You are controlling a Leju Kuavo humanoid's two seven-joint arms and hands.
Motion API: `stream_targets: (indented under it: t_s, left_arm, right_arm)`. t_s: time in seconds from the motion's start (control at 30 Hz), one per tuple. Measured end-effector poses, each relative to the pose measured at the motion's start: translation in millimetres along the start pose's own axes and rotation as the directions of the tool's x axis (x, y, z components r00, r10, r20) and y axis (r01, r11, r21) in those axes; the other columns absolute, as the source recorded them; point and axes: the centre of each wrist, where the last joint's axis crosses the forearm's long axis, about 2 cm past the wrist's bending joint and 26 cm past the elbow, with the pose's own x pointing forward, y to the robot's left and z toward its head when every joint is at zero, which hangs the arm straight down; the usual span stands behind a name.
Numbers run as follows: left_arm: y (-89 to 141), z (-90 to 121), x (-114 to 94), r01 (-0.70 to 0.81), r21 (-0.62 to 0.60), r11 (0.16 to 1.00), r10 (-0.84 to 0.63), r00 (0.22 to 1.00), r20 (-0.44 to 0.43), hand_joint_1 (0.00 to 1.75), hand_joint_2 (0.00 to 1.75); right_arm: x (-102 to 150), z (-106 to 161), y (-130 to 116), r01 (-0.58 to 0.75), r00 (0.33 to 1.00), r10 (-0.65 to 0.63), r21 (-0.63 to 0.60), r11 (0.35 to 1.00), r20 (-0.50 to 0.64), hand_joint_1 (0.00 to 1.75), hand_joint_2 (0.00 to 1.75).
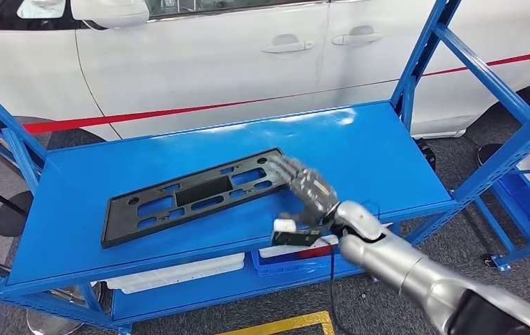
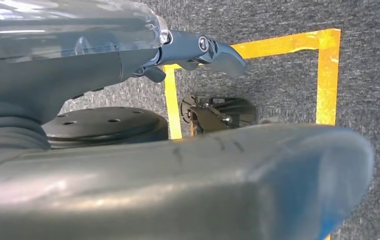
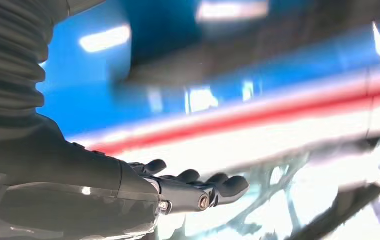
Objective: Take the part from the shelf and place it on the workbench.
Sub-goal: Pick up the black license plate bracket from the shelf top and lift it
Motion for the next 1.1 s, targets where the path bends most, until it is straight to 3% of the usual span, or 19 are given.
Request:
stream_targets:
  t_s: [0.13,0.27,0.57,0.93,1.1]
  left_arm:
    - [0,1,-3,-0.008,0.002,1.0,0.008,1.0,0.002,0.0,0.0]
    - [0,1,-3,-0.011,-0.001,1.0,0.011,1.0,0.01,0.0,0.0]
    - [-1,1,-4,-0.06,-0.006,0.998,0.06,0.998,0.013,0.0,0.0]
    - [-2,2,-5,-0.084,-0.003,0.996,0.084,0.996,0.009,0.0,0.0]
    - [-3,3,-7,-0.096,-0.013,0.995,0.097,0.995,0.023,0.0,0.0]
  right_arm:
    - [-4,-39,-78,-0.018,1.0,0.019,-0.046,0.999,0.018,0.0,1.75]
    - [7,-60,-112,-0.042,0.998,0.043,-0.022,0.999,0.048,0.0,1.75]
    - [17,-66,-103,-0.005,0.999,0.002,0.104,0.995,0.036,0.0,1.75]
    - [21,-70,-100,0.002,1.0,-0.006,0.15,0.989,0.027,0.0,1.75]
    - [32,-73,-71,0.055,0.998,-0.056,0.252,0.966,-0.007,0.0,1.75]
